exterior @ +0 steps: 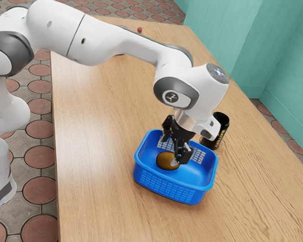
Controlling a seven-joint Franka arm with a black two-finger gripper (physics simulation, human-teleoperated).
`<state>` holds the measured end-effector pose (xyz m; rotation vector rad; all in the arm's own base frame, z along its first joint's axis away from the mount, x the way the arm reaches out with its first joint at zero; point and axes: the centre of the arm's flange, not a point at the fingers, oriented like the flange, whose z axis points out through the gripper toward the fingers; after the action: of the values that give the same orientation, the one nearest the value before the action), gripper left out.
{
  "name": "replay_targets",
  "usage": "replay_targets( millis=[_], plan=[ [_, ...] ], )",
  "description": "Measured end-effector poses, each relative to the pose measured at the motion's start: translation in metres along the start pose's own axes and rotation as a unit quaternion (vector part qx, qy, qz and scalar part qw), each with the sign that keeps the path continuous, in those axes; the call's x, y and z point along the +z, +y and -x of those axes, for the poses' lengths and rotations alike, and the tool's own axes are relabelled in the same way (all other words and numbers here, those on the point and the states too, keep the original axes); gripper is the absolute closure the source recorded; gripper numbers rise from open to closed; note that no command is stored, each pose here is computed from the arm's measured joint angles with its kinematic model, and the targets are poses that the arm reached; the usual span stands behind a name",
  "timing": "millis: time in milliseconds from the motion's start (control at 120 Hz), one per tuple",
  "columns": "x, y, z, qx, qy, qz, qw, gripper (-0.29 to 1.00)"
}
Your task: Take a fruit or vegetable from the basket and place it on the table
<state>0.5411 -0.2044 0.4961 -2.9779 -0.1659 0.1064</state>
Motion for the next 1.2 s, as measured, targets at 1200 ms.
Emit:
replay_targets(
  millis=[1200],
  plan=[
    [0.051, 0.004, -0.025, -0.037, 0.018, -0.030, 0.999, 0.05]
  ],
)
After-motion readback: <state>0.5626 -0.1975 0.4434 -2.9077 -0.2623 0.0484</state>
